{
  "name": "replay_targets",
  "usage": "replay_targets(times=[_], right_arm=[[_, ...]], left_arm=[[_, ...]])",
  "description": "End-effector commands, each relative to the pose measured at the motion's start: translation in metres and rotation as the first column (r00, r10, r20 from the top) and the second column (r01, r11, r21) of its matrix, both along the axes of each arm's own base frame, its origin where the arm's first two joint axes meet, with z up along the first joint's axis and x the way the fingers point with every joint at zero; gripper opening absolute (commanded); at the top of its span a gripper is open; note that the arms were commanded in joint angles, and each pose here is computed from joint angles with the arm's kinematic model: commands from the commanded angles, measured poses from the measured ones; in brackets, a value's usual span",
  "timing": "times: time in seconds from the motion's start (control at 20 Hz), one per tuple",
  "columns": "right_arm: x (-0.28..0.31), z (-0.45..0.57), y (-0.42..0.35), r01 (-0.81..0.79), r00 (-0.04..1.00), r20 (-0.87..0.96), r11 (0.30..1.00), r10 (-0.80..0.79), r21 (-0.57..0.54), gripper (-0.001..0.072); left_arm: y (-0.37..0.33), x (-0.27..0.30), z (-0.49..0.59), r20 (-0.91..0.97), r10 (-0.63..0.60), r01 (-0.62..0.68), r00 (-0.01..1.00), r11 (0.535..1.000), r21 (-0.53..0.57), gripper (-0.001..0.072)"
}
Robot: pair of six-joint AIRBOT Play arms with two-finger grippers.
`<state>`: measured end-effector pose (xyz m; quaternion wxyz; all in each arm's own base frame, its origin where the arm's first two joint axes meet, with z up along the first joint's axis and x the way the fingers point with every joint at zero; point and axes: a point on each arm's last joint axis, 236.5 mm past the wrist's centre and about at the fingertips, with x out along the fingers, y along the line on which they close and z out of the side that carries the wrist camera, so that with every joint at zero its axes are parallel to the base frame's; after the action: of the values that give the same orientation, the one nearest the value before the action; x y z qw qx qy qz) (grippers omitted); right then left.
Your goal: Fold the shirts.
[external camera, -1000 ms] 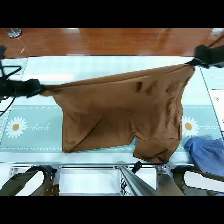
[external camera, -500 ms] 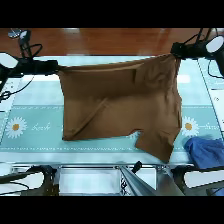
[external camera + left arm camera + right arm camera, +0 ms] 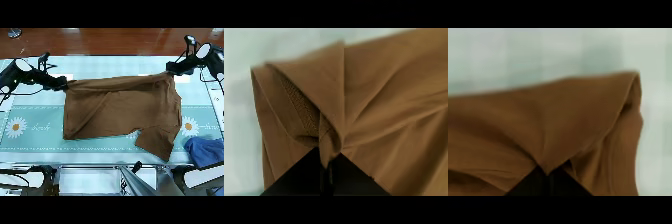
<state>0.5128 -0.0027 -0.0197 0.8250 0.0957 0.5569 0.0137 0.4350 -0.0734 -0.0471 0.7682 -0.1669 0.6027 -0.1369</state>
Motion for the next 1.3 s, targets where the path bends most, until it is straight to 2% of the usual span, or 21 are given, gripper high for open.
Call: replay_targets(times=[0.0,0.1,0.15,0.2,0.25,0.35,0.4,0.5,0.6,0.7,0.75,0.85,1.0,1.15,1.25], right_arm=[[-0.062,-0.018,-0.016,-0.041,0.963,-0.268,0.996,0.019,-0.075,0.0035],[-0.073,-0.019,-0.017,-0.033,0.95,-0.312,0.997,0.007,-0.077,0.0035],[-0.075,-0.019,-0.014,-0.034,0.947,-0.322,0.997,0.012,-0.065,0.0036],[-0.076,-0.018,-0.007,-0.033,0.946,-0.324,0.999,0.019,-0.036,0.0039],[-0.078,-0.017,-0.001,-0.043,0.943,-0.331,0.999,0.038,-0.01,0.011],[-0.098,-0.017,0.004,-0.164,0.906,-0.393,0.986,0.16,0.023,0.0333],[-0.117,-0.016,-0.002,-0.209,0.866,-0.463,0.978,0.191,0.012,0.0382],[-0.155,-0.01,-0.032,-0.255,0.772,-0.614,0.965,0.163,-0.064,0.0382],[-0.171,-0.003,-0.041,-0.228,0.763,-0.632,0.971,0.135,-0.069,0.0401],[-0.178,-0.001,-0.044,-0.198,0.816,-0.563,0.979,0.133,-0.056,0.0535],[-0.181,-0.002,-0.045,-0.185,0.844,-0.519,0.982,0.137,-0.041,0.0602],[-0.19,-0.002,-0.041,-0.16,0.894,-0.419,0.986,0.16,0.036,0.0613],[-0.195,0.004,-0.025,-0.06,0.955,-0.269,0.97,0.124,0.235,0.0611],[-0.19,0.011,-0.023,0.059,0.98,-0.197,0.91,0.026,0.41,0.0603],[-0.197,0.007,-0.029,0.09,0.977,-0.212,0.899,0.003,0.428,0.0603]], left_arm=[[0.007,-0.056,-0.013,-0.243,-0.05,0.061,0.969,0.997,0.037,0.0018],[0.02,-0.066,-0.019,-0.304,0.012,0.018,0.953,0.995,0.094,0.0038],[0.018,-0.066,-0.02,-0.306,0.012,0.016,0.952,0.996,0.088,0.0181],[0.014,-0.065,-0.018,-0.305,0.009,0.013,0.952,0.997,0.071,0.0376],[0.01,-0.066,-0.015,-0.308,0.005,0.012,0.951,0.999,0.053,0.0464],[0.009,-0.076,-0.006,-0.322,-0.029,0.047,0.946,0.998,0.048,0.0464],[0.009,-0.082,0.002,-0.318,-0.07,0.088,0.945,0.995,0.042,0.0465],[0.012,-0.09,0.019,-0.298,-0.096,0.118,0.95,0.991,0.056,0.047],[0.016,-0.101,0.032,-0.27,-0.085,0.106,0.959,0.992,0.063,0.0579],[0.021,-0.129,0.032,-0.269,-0.1,0.119,0.958,0.992,0.053,0.0698],[0.024,-0.147,0.028,-0.28,-0.099,0.113,0.955,0.993,0.034,0.0712],[0.022,-0.178,0.019,-0.274,-0.067,0.054,0.959,0.997,-0.056,0.0711],[0.013,-0.21,0.008,-0.275,-0.007,-0.049,0.961,0.98,-0.194,0.0711],[0.012,-0.236,-0.014,-0.331,0.007,-0.084,0.943,0.972,-0.219,0.0711],[0.009,-0.241,-0.027,-0.344,0.037,-0.119,0.938,0.968,-0.22,0.0711]])
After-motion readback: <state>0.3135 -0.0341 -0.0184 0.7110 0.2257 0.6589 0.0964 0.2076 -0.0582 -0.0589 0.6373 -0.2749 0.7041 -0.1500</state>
